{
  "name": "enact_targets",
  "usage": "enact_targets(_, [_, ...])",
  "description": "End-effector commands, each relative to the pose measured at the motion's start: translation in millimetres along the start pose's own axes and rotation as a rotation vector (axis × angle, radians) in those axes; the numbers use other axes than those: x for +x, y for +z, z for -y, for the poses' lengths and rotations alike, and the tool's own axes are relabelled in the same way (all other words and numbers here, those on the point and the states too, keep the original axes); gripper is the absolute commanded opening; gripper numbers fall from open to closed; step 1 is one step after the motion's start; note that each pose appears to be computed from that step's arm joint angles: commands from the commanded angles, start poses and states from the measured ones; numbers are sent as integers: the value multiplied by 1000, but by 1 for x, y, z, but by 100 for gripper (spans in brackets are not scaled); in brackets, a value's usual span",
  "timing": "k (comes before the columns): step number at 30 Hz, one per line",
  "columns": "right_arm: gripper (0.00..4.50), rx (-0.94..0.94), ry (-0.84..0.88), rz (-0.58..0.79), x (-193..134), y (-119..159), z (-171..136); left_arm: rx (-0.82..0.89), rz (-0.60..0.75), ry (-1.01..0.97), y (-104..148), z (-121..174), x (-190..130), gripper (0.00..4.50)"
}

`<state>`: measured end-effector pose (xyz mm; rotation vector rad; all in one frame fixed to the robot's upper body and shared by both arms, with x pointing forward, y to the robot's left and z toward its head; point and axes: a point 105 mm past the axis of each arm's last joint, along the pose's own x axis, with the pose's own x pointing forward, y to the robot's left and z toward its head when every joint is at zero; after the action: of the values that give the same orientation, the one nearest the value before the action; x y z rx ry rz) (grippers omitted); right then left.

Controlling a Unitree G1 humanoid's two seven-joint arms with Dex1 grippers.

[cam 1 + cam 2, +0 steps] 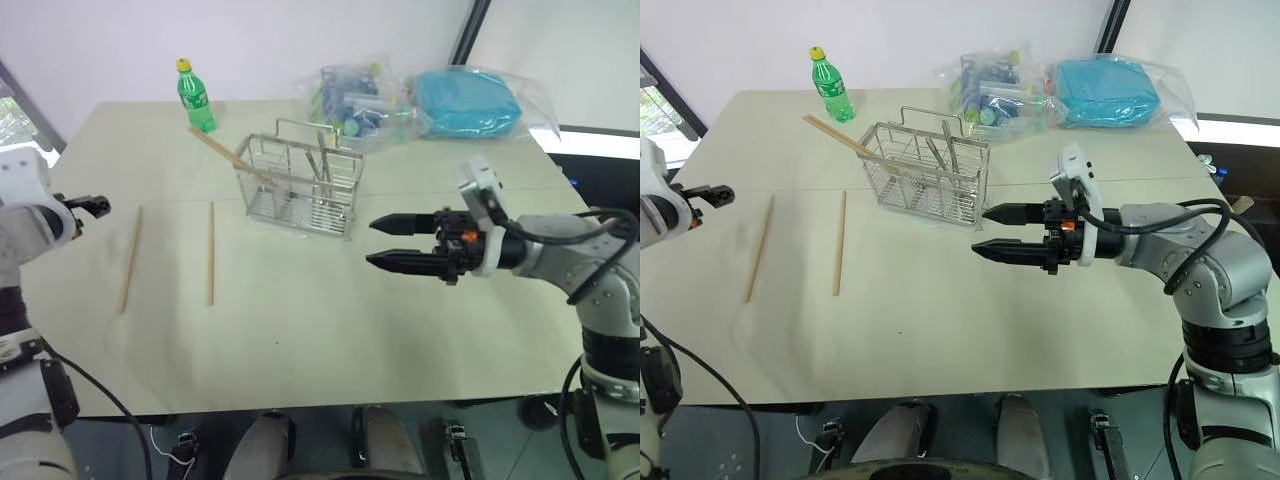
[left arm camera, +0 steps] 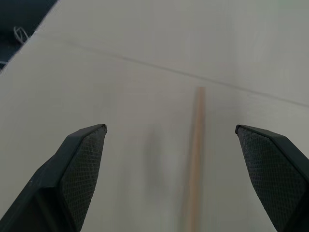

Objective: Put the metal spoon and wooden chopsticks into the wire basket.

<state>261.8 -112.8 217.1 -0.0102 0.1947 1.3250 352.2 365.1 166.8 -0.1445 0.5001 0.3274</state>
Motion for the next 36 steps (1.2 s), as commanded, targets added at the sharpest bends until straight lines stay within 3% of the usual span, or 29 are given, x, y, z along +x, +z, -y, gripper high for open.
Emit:
enact_targets(1, [348,-34,3,35,-2,9,-12,10,-4,-20,-3,6,14,450])
enact_targets(16, [348,3,-60,78,-4,8,-19,95,-114,-98,-29,28,61,450])
enact_targets(19, [354,8,-76,82,-7,9,-17,53,-129,-109,-34,30,63,364])
enact_targets(26, [354,12,-92,82,-12,10,-16,11,-132,-115,-37,32,65,3])
enact_targets(29, [354,11,-93,74,-13,9,-16,-42,-102,-95,-31,32,66,3])
enact_targets(31, [354,12,-95,70,-13,9,-16,-63,-11,-74,-12,31,65,3])
enact_targets(36, [354,18,-103,69,-13,8,-13,-198,315,-112,61,33,45,3])
